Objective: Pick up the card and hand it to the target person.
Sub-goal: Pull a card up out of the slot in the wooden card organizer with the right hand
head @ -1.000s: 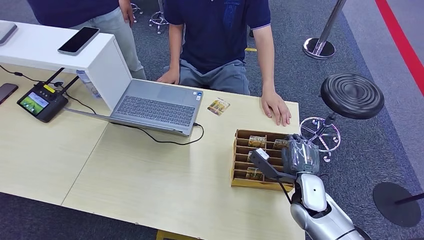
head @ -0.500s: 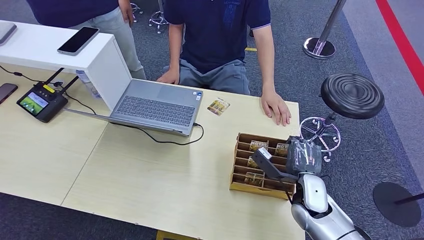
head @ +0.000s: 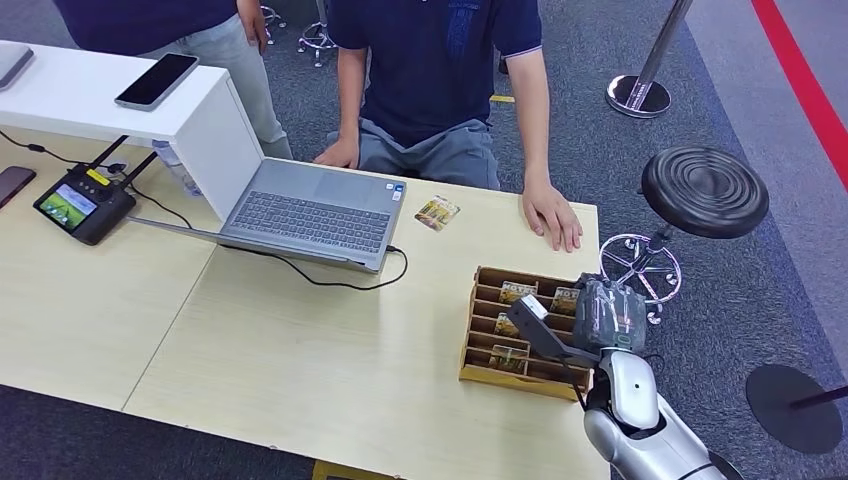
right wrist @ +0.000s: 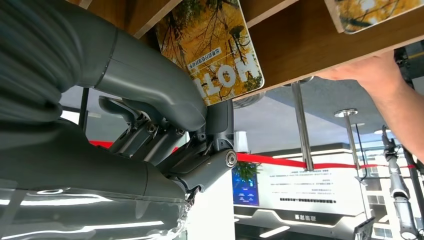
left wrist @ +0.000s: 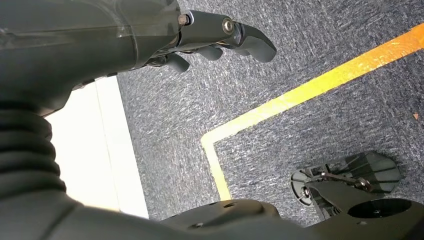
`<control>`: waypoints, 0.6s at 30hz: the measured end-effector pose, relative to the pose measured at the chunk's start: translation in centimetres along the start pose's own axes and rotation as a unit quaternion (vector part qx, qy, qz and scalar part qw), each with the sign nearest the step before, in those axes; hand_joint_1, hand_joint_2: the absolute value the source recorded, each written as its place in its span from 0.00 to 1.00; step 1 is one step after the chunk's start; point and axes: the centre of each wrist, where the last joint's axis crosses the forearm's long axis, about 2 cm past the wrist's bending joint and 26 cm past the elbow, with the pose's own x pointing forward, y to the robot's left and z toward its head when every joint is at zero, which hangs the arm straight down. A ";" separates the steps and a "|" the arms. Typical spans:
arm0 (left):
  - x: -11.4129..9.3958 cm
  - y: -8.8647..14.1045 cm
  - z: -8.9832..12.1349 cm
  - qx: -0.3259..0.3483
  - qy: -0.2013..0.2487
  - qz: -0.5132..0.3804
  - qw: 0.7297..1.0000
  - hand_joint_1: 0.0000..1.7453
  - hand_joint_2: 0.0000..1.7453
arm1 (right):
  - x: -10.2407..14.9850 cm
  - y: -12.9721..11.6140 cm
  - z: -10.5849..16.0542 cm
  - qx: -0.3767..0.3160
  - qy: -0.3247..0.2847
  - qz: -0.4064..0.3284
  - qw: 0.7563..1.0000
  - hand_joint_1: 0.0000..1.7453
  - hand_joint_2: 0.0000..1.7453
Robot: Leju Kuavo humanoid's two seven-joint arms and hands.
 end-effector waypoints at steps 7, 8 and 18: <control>-0.1 0.1 -0.1 0.000 0.007 -0.003 1.000 0.00 1.00 | 0.6 -1.8 -0.6 -0.038 -0.001 -0.045 0.998 1.00 1.00; -0.1 0.1 -0.1 0.000 0.007 -0.004 1.000 0.00 1.00 | 0.7 -2.4 -0.8 -0.050 -0.004 -0.052 0.997 1.00 1.00; -0.1 0.2 -0.1 0.002 0.006 -0.013 1.000 0.00 1.00 | 1.5 -7.1 -1.8 -0.154 -0.022 -0.089 0.984 1.00 1.00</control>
